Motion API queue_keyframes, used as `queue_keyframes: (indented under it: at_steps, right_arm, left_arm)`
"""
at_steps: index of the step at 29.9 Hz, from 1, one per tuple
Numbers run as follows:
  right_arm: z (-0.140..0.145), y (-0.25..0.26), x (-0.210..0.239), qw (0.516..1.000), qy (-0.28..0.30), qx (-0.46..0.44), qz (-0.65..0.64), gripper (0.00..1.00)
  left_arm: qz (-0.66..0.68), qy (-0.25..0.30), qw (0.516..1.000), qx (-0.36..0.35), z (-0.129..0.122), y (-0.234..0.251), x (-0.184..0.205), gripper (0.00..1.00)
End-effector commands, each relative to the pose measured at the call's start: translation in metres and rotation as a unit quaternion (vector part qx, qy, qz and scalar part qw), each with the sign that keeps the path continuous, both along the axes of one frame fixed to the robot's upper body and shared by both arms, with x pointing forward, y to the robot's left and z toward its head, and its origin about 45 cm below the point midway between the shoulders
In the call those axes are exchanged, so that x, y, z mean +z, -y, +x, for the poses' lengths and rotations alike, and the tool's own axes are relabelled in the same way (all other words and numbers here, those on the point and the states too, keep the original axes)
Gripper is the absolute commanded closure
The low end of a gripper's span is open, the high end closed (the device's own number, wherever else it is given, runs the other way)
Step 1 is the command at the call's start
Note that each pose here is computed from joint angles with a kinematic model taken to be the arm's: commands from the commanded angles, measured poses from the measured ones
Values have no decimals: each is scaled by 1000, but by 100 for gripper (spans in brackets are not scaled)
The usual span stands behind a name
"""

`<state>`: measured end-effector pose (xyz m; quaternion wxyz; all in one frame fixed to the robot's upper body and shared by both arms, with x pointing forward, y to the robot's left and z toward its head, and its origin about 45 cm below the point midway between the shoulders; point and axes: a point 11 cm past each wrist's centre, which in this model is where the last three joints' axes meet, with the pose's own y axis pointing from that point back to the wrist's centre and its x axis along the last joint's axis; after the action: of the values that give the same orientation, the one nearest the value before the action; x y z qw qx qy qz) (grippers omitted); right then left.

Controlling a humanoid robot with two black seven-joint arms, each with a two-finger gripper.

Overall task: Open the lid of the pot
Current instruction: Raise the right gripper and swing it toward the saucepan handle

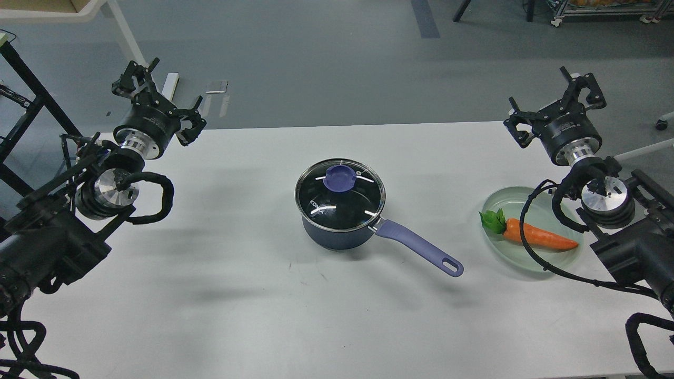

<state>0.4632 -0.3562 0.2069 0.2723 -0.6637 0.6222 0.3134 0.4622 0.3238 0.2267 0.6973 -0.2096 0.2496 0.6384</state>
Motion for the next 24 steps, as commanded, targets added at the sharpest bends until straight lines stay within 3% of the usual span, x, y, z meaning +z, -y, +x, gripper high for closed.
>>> queue_keyframes:
  at_steps: [1, 10, 14, 19, 24]
  right_arm:
    - [1, 0, 2, 1000, 1, 0, -1, 0]
    - [4, -16, 6, 998, -3, 45, -49, 0]
    - [12, -7, 37, 987, 8, 80, -137, 0]
    - [19, -40, 82, 937, 43, 182, -296, 0]
    - [4, -77, 101, 864, 76, 279, -413, 0]
  left_arm:
    - [1, 2, 1000, -6, -1, 3, 0, 0]
    - [2, 0, 1000, 3, -2, -3, -2, 0]
    - [7, -4, 1000, 3, -3, -9, -1, 0]
    - [25, -9, 1000, 10, -5, -19, -1, 0]
    - [32, -12, 999, 12, -6, -24, 0, 0]
